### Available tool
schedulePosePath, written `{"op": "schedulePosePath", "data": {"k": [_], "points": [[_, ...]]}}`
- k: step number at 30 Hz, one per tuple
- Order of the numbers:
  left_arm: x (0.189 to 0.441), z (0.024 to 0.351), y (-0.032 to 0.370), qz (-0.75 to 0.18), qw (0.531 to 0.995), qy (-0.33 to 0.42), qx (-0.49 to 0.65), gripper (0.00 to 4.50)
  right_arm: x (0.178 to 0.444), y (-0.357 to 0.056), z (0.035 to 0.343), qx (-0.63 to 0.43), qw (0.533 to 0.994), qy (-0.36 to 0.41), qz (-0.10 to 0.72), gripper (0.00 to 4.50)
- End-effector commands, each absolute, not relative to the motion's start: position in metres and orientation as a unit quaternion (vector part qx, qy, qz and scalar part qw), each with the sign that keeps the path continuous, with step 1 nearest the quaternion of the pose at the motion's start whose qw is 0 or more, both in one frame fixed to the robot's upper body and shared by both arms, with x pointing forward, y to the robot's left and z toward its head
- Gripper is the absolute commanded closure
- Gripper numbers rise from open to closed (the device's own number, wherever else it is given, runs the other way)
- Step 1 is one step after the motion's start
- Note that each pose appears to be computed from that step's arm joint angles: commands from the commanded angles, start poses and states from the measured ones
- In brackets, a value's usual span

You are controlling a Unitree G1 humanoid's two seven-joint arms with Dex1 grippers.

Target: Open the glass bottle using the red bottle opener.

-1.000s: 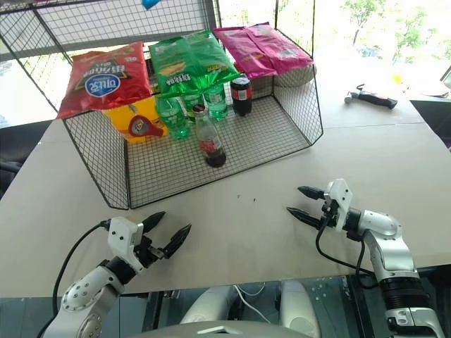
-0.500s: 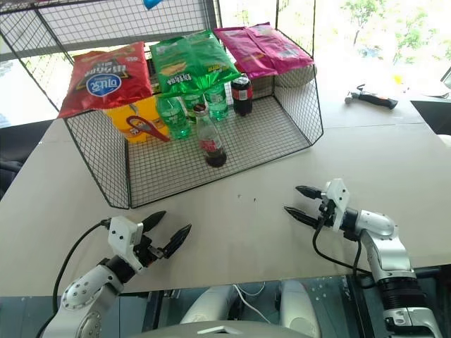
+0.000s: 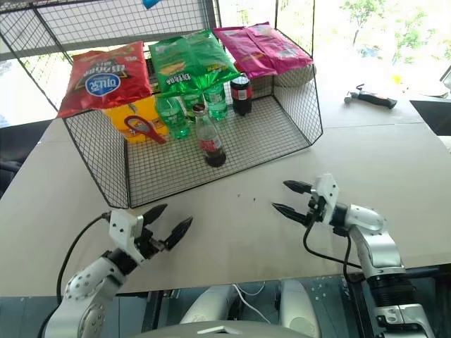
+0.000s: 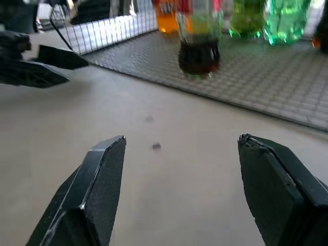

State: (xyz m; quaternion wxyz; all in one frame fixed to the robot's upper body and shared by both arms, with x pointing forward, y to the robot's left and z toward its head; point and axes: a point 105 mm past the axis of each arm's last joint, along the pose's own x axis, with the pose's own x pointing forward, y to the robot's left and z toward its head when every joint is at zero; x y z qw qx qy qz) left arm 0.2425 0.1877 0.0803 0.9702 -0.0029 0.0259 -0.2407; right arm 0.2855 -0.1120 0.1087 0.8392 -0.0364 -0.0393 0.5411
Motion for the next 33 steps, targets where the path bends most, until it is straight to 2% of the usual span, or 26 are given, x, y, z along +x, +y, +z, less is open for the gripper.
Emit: {"op": "schedulePosePath", "data": {"k": [1, 10, 16, 23, 30, 33], "points": [[0.254, 0.109, 0.192, -0.218, 0.975, -0.028, 0.001, 0.00, 0.284, -0.094, 0.142, -0.038, 0.823, -0.092, 0.560, 1.00], [0.290, 0.160, 0.219, -0.088, 0.987, -0.131, 0.000, 0.00, 0.282, -0.064, 0.205, 0.008, 0.798, -0.164, 0.580, 1.00], [0.310, 0.174, 0.232, -0.035, 0.987, -0.155, 0.008, 0.00, 0.276, -0.054, 0.227, 0.023, 0.779, -0.180, 0.600, 1.00], [0.325, 0.186, 0.237, -0.004, 0.983, -0.182, 0.022, 0.00, 0.271, -0.051, 0.235, 0.023, 0.772, -0.184, 0.608, 1.00], [0.340, 0.198, 0.227, -0.044, 0.977, -0.208, 0.018, 0.00, 0.273, -0.051, 0.234, 0.021, 0.777, -0.183, 0.602, 1.00], [0.343, 0.203, 0.224, -0.063, 0.974, -0.217, 0.013, 0.84, 0.273, -0.051, 0.233, 0.021, 0.778, -0.184, 0.601, 0.92]]}}
